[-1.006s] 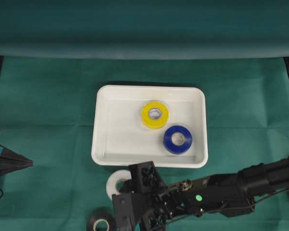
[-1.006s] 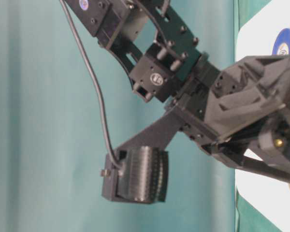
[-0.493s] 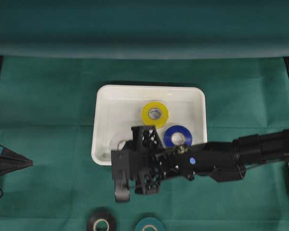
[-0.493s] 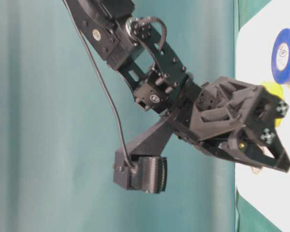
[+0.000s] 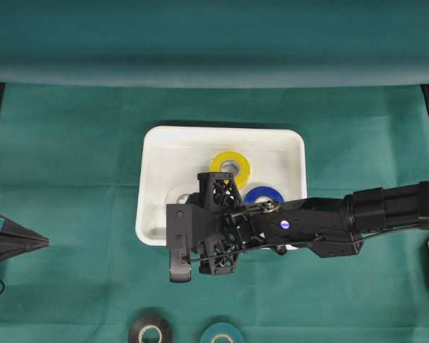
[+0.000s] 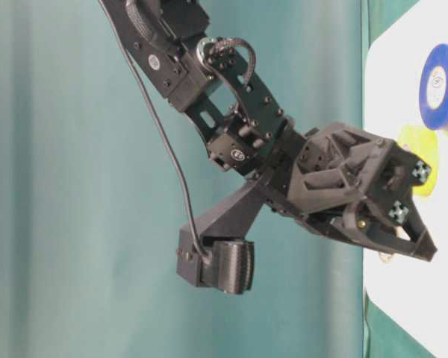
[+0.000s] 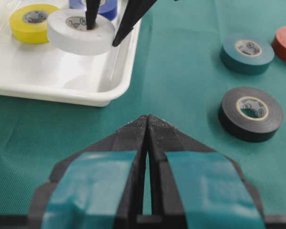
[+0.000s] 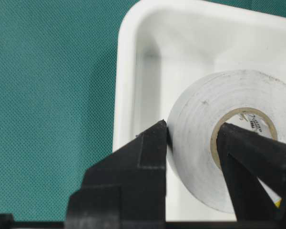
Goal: Put the tape into the white case with the right arm.
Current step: 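Lift the white roll with the right gripper toward the tray, then lower the white roll into the tray's left side and open the right gripper, then withdraw the open right gripper to the right of the tray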
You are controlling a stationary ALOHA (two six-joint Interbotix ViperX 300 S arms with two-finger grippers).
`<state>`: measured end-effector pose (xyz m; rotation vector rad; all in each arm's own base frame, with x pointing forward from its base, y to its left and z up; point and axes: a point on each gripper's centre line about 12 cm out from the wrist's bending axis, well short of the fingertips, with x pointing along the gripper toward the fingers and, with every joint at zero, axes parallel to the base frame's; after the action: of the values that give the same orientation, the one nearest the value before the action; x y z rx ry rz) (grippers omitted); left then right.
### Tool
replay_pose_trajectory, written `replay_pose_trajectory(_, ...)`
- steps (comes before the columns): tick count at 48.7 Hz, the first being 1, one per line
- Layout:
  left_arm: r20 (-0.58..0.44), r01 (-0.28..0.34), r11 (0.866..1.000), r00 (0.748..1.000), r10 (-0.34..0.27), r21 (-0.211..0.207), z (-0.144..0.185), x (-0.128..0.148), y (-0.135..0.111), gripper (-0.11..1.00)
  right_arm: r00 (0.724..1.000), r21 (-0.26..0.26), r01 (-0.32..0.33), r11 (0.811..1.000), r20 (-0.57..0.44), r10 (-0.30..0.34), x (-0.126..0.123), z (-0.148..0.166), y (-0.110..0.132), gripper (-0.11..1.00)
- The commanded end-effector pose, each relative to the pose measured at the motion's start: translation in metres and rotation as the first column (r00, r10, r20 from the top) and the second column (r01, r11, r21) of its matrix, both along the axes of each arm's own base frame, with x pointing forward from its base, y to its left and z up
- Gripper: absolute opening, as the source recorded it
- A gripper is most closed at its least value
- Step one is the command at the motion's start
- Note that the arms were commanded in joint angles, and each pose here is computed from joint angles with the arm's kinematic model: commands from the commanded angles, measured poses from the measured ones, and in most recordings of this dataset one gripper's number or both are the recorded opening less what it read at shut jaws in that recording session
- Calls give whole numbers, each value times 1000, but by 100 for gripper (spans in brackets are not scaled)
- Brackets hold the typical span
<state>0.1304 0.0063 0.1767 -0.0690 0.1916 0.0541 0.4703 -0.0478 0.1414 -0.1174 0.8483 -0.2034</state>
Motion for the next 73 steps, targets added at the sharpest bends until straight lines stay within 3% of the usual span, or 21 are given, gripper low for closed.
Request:
replay_pose_trajectory(1,9,-2,1000,1000,2,0,4,1,0,0,997,-2,-4,1000,73,4,4,28,0,3)
replay_pose_trajectory(6,9,-2,1000,1000,2,0,4,1,0,0,997,0,-2,1000,74,2,4,28,0,19)
replay_pose_trajectory(15,9,-2,1000,1000,2,0,4,1,0,0,998,0,3,1000,66,-3,3,27,-1,70)
replay_pose_trajectory(22,8,-2,1000,1000,2,0,4,1,0,0,998,-3,6,1000,58,-6,1,26,-2,64)
replay_pose_trajectory(29,8,-2,1000,1000,2,0,4,1,0,0,998,-24,59,998,9,-59,-17,31,-12,64)
replay_pose_trajectory(37,8,-2,1000,1000,2,0,4,1,0,0,994,-37,101,994,-28,-102,-50,38,-19,64)
replay_pose_trajectory(73,9,-2,1000,1000,2,0,5,1,0,0,994,-7,107,994,-35,-107,-200,34,-9,64)
